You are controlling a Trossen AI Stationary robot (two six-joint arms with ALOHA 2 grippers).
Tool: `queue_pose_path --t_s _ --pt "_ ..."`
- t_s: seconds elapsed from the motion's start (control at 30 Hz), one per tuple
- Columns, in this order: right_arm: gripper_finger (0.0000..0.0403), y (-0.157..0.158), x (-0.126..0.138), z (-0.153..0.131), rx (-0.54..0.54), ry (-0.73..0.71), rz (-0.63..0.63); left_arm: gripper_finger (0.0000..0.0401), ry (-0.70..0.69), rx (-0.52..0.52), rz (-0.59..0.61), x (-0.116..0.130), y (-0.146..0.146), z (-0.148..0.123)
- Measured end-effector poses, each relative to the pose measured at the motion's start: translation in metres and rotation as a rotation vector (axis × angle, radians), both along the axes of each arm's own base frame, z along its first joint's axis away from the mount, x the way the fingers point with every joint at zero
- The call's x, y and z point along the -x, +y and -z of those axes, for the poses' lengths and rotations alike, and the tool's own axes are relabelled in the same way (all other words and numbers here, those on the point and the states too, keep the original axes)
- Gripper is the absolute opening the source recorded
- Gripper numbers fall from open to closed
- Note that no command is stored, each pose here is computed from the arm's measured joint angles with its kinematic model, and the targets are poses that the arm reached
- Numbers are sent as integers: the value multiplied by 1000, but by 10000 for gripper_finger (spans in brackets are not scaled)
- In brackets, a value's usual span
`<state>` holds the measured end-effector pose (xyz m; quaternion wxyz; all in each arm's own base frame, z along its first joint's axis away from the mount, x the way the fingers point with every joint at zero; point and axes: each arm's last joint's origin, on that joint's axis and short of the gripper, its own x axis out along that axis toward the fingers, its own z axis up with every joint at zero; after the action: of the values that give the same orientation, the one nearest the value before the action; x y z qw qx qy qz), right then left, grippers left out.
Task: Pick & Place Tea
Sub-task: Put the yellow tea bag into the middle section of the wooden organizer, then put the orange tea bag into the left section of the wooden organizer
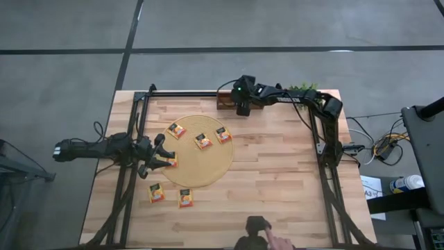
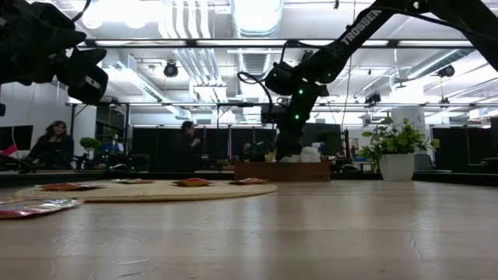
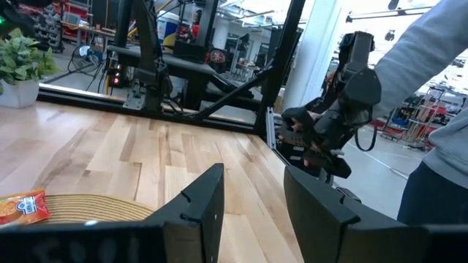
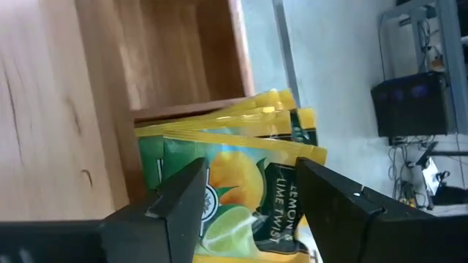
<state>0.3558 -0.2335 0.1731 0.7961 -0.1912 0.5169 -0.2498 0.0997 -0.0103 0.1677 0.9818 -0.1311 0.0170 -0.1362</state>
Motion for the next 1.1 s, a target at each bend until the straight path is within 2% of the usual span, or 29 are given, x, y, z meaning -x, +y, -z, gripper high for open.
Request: queue_pose_path --t_s 0.57,0.83,0.97,1.1 --pt "207 13 -7 4 -44 2 -65 138 0 0 0 0 0 0" --pt "207 14 -6 3 -55 3 -46 138 0 0 0 0 0 0" --pt "207 15 -5 -14 -46 -54 -11 138 0 0 0 0 0 0" --pt "207 19 -3 -48 -54 -203 30 138 0 0 0 0 0 0"
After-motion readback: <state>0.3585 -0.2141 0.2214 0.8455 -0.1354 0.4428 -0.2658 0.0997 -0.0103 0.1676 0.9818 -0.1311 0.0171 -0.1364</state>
